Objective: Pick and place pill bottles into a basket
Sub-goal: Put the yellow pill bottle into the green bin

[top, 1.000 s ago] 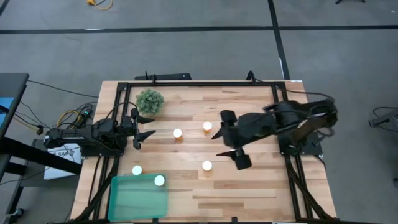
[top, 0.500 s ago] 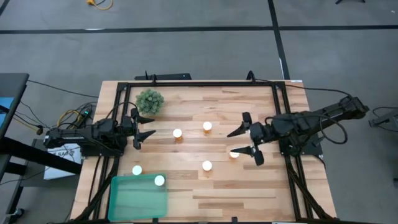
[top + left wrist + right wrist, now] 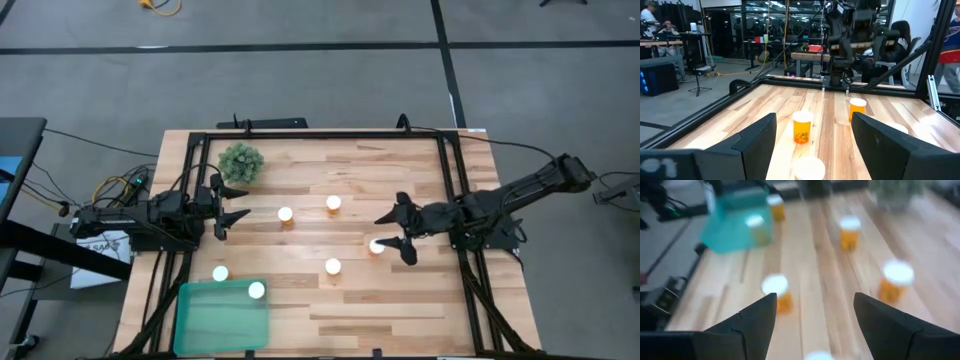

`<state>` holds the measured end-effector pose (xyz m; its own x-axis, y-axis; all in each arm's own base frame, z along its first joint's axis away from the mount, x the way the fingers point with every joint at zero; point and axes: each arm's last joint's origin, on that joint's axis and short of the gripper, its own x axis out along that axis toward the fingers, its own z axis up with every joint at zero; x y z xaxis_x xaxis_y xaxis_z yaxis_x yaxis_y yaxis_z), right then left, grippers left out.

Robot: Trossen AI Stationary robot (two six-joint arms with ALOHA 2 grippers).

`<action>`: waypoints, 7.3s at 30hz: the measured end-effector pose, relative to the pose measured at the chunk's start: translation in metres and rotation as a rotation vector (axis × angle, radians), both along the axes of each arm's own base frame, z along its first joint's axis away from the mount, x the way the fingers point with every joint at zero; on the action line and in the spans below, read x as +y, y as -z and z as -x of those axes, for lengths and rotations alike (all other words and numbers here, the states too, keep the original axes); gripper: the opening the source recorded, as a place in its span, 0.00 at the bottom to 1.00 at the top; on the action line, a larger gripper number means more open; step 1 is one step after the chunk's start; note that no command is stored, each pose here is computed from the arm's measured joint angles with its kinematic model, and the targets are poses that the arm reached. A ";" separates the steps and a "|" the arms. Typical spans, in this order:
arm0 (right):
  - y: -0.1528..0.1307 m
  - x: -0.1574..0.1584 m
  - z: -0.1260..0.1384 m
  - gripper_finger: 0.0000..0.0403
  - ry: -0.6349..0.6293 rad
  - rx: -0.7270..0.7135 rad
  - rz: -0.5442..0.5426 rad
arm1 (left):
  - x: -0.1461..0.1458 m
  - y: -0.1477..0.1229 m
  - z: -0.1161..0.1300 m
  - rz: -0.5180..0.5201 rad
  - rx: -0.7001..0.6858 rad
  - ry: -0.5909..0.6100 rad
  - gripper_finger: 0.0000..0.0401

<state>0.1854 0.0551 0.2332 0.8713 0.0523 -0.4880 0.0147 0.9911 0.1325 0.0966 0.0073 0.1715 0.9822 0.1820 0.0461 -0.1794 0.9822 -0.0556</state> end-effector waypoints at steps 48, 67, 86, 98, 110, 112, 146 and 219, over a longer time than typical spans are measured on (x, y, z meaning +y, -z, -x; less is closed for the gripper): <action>0.100 0.028 -0.024 0.64 0.161 0.326 -0.008 | 0.000 0.000 0.000 -0.001 0.000 0.000 0.62; 0.081 0.033 -0.038 0.49 0.125 0.256 -0.018 | 0.000 0.000 0.000 -0.006 0.001 0.000 0.62; -0.046 0.070 -0.120 0.46 -0.168 -0.089 0.181 | 0.000 0.000 0.000 0.000 0.000 0.000 0.62; -0.027 0.111 -0.210 0.48 -0.416 -0.311 0.117 | 0.000 0.000 0.000 -0.005 0.001 0.000 0.62; 0.022 0.137 -0.290 0.45 -0.470 -0.320 0.021 | 0.000 0.000 0.000 -0.006 0.001 0.000 0.62; 0.028 0.139 -0.299 0.46 -0.471 -0.307 0.017 | 0.000 0.000 0.000 -0.004 0.000 0.000 0.62; 0.097 0.126 -0.330 0.51 -0.490 -0.083 -0.048 | 0.000 0.000 0.000 -0.006 0.001 0.000 0.62; 0.058 0.066 -0.141 0.61 -0.111 0.239 0.132 | 0.000 0.000 0.000 -0.001 0.000 0.000 0.62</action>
